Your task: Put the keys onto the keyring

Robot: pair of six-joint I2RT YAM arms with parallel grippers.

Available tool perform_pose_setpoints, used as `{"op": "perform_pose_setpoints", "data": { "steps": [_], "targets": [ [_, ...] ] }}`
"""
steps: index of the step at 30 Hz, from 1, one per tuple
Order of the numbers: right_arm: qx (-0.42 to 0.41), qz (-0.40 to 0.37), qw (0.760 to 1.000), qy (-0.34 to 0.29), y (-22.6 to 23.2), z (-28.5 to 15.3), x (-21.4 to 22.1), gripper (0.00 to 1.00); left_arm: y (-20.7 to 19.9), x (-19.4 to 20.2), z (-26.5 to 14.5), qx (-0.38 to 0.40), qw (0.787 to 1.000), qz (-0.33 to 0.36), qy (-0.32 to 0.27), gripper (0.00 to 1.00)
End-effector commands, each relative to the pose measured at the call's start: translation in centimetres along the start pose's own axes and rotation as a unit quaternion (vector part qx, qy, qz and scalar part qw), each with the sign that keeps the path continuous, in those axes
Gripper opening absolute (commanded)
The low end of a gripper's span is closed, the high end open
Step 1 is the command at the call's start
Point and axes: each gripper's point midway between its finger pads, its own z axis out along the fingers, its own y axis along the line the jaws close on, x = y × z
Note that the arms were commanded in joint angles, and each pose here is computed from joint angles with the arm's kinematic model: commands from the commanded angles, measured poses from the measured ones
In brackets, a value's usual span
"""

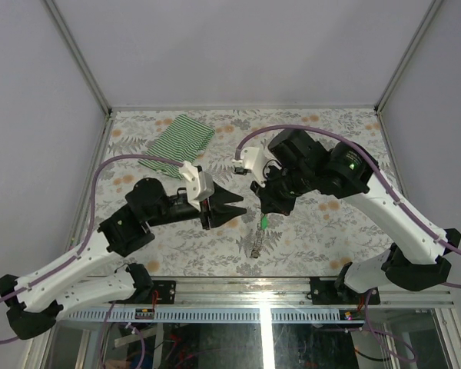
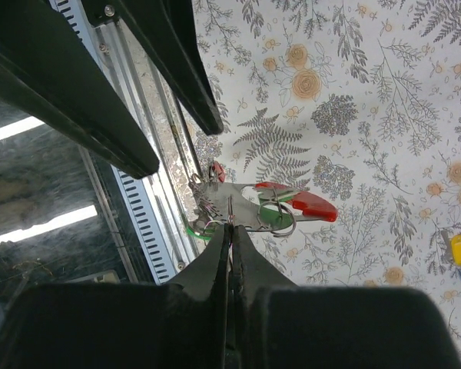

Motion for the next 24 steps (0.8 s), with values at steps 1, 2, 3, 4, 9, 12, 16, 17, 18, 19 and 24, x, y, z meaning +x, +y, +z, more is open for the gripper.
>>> {"op": "perform_pose_setpoints", "data": {
  "steps": [1, 2, 3, 4, 9, 12, 16, 17, 18, 19, 24],
  "targets": [
    [-0.013, -0.017, 1.000, -0.023, 0.9, -0.9, -0.9, 0.00, -0.4, 0.0, 0.8, 0.028, 1.000, 0.011, -0.002, 0.31],
    [-0.016, -0.021, 0.999, -0.024, 1.0, -0.9, -0.9, 0.00, -0.5, 0.1, 0.9, 0.033, 0.999, 0.010, 0.001, 0.31],
    [-0.019, -0.026, 0.999, -0.027, 1.1, -1.0, -0.9, 0.00, -0.5, 0.3, 1.1, 0.036, 0.999, 0.009, 0.006, 0.31],
    [-0.022, -0.029, 0.999, -0.029, 1.2, -1.0, -0.9, 0.00, -0.6, 0.3, 1.2, 0.040, 0.999, 0.010, 0.007, 0.31],
    [-0.033, -0.039, 0.998, -0.041, 1.7, -1.0, -1.2, 0.00, -0.8, 0.5, 1.8, 0.056, 0.998, 0.012, 0.016, 0.31],
    [-0.037, -0.041, 0.997, -0.045, 1.9, -1.0, -1.3, 0.00, -1.0, 0.5, 2.0, 0.065, 0.998, 0.013, 0.018, 0.30],
    [-0.040, -0.041, 0.997, -0.045, 1.9, -0.8, -1.2, 0.00, -1.3, 0.3, 2.4, 0.083, 0.996, 0.015, 0.018, 0.29],
    [-0.040, -0.041, 0.997, -0.046, 1.9, -0.8, -1.2, 0.00, -1.4, 0.3, 2.5, 0.087, 0.996, 0.015, 0.019, 0.28],
    [-0.040, -0.041, 0.997, -0.048, 2.0, -0.8, -1.2, 0.00, -1.6, 0.3, 2.5, 0.092, 0.996, 0.015, 0.019, 0.28],
    [-0.041, -0.042, 0.997, -0.050, 2.0, -0.8, -1.3, 0.00, -1.7, 0.3, 2.6, 0.094, 0.995, 0.015, 0.019, 0.27],
    [-0.041, -0.043, 0.996, -0.061, 2.2, -1.1, -1.5, 0.00, -1.7, 1.0, 2.7, 0.100, 0.994, 0.011, 0.032, 0.26]
  ]
}}
